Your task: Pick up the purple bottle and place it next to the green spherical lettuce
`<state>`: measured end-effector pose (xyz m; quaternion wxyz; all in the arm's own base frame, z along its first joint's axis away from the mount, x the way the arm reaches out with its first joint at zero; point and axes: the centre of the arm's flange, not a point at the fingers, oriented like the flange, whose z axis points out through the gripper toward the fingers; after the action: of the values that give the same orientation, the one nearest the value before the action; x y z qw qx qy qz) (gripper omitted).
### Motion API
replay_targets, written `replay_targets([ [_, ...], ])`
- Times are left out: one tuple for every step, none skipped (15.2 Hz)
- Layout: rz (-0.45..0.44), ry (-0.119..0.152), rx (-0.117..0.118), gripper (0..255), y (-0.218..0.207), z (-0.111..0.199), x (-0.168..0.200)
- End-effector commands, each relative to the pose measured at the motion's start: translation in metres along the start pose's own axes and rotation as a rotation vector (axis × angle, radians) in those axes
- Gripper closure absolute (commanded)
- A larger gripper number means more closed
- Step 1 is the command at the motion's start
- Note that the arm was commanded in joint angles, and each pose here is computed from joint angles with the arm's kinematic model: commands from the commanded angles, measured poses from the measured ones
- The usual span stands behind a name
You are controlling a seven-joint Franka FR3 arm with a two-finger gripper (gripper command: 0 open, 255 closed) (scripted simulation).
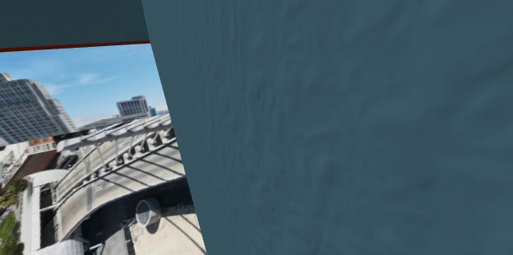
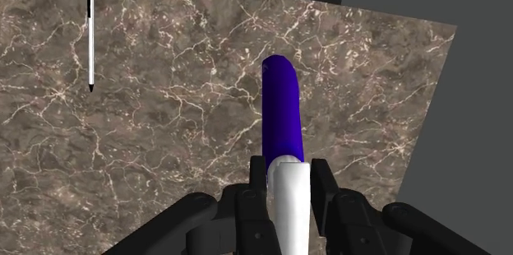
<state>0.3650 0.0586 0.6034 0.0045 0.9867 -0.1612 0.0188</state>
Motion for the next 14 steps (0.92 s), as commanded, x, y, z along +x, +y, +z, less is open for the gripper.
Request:
replay_targets([
  [0.000, 0.000, 0.000, 255, 0.000, -0.011, 0.001],
  [0.000, 0.000, 0.000, 255, 0.000, -0.016, 0.001],
  [0.000, 0.000, 0.000, 255, 0.000, -0.021, 0.001],
  [0.000, 0.000, 0.000, 255, 0.000, -0.027, 0.002],
  [0.000, 0.000, 0.000, 255, 0.000, -0.032, 0.002],
  [0.000, 0.000, 0.000, 255, 0.001, -0.037, 0.002],
  [0.000, 0.000, 0.000, 255, 0.001, -0.043, 0.002],
  [0.000, 0.000, 0.000, 255, 0.001, -0.048, 0.002],
  [0.000, 0.000, 0.000, 255, 0.001, -0.053, 0.003],
  [0.000, 0.000, 0.000, 255, 0.001, -0.058, 0.003],
  [0.000, 0.000, 0.000, 255, 0.001, -0.064, 0.003],
  [0.000, 0.000, 0.000, 255, 0.001, -0.069, 0.003],
  [0.000, 0.000, 0.000, 255, 0.001, -0.074, 0.003],
  [0.000, 0.000, 0.000, 255, 0.001, -0.079, 0.004],
])
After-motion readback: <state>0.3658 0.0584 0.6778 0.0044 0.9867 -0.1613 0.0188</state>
